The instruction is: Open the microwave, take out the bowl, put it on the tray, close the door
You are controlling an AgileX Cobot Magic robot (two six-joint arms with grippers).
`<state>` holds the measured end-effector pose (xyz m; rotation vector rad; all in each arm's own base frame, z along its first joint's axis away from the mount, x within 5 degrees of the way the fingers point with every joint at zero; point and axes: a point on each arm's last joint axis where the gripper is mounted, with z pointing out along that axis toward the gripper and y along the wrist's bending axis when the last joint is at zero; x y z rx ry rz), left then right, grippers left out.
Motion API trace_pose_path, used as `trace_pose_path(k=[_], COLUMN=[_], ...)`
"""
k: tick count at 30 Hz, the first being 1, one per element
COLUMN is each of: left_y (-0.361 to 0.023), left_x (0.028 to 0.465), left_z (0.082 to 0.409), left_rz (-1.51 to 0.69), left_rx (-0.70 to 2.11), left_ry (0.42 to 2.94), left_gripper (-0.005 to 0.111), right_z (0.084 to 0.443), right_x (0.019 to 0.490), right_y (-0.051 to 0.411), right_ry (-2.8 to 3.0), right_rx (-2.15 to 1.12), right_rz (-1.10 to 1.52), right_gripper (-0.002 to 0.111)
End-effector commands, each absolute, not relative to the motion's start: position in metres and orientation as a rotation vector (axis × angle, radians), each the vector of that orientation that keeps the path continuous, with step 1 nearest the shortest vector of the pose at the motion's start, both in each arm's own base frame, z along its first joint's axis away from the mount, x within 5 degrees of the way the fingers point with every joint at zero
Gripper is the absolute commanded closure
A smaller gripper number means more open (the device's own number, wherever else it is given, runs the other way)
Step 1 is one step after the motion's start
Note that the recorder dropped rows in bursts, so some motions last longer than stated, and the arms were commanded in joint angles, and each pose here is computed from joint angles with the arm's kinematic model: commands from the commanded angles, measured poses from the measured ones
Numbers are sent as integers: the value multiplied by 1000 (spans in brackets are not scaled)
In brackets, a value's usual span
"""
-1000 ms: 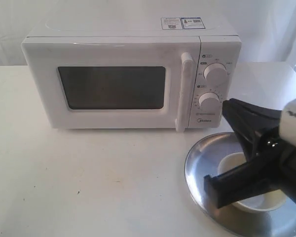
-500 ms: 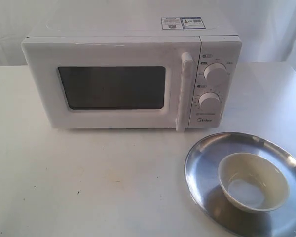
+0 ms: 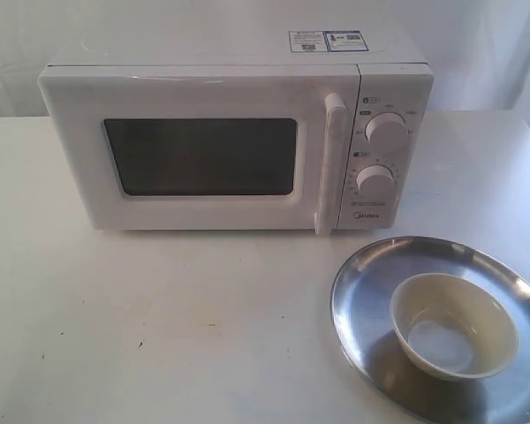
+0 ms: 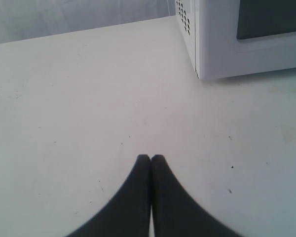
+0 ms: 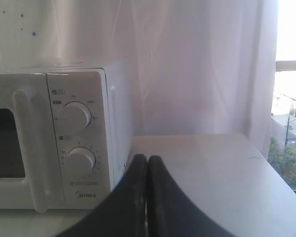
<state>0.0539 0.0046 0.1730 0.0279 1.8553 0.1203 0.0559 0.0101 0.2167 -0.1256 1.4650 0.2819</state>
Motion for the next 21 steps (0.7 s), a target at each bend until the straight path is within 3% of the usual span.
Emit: trace_pose_path(k=[1, 13, 21], left_y=[5, 5, 5], left_x=[54, 54, 54], left_z=[174, 174, 174], left_rz=[113, 113, 113], left_rx=[21, 21, 21], left_ry=[1850, 1850, 1850], left_gripper=[107, 107, 107], right_z=[215, 201, 201], right_x=[55, 57, 56], right_y=[11, 4, 11], right_ry=[1461, 1603, 1605], right_rx=[-153, -208, -259], right_rz=[270, 88, 167], right_gripper=[108, 108, 108])
